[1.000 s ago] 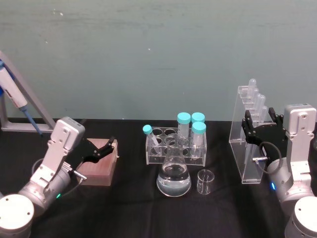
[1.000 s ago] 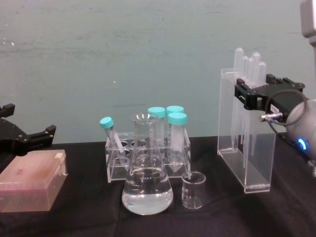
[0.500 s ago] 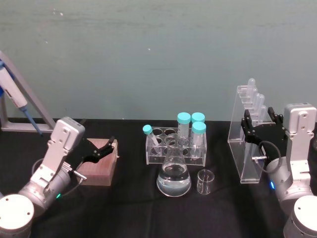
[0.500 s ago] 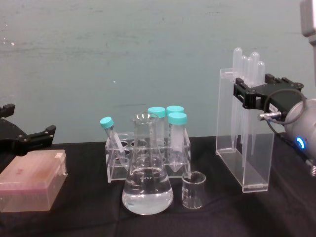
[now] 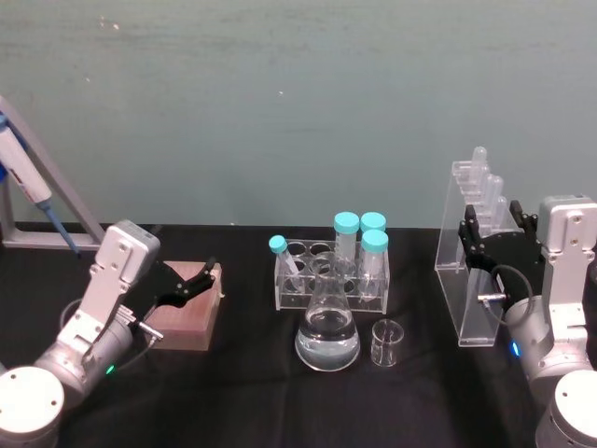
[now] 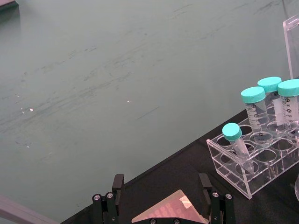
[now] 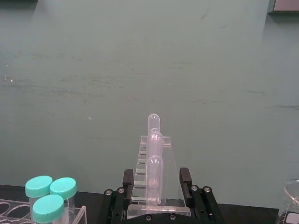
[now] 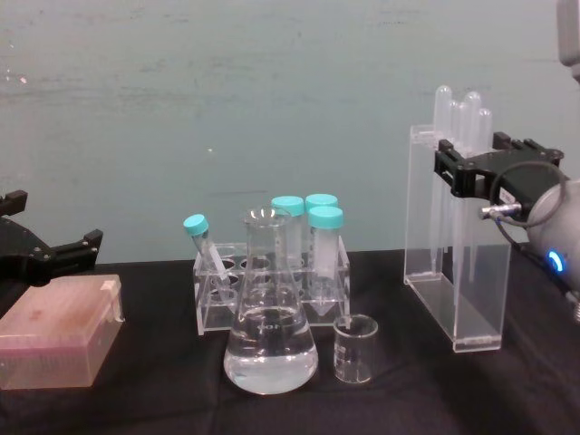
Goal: Place the experimental apparatus aside using one hand.
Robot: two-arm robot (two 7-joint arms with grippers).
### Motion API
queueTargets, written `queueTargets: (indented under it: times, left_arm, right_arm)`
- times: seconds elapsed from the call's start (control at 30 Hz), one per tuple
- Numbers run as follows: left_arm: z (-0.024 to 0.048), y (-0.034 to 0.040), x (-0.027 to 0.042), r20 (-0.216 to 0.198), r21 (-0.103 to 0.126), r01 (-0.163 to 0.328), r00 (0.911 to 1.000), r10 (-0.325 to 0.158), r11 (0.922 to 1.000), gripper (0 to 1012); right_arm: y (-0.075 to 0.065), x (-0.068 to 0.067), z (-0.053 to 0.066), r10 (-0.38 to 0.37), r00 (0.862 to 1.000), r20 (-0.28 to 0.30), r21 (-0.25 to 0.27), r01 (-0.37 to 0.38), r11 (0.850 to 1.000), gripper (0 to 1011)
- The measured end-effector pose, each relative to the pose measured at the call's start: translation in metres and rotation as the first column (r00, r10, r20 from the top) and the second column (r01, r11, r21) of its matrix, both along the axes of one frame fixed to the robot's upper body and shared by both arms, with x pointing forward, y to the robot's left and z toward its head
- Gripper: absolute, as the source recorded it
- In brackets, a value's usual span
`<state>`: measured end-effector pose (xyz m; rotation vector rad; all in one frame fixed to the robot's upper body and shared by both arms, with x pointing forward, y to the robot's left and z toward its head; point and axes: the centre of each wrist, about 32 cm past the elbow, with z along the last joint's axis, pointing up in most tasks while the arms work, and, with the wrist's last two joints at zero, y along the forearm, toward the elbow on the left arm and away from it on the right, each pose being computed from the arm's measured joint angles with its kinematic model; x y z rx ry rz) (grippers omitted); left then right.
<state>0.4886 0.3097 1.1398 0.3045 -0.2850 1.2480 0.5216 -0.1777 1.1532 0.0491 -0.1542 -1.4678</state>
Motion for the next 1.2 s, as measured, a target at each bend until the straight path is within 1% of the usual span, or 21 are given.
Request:
queueTargets:
  times: [1.2]
  left_arm:
    - [0.0,0.0,0.0,0.0,0.0,0.0,1.0,0.0,1.0,1000]
  right_arm:
    - [-0.0088,-0.0058,0.0011,-0.028,0.999,0.038,-0.02,0.029,0.999,601]
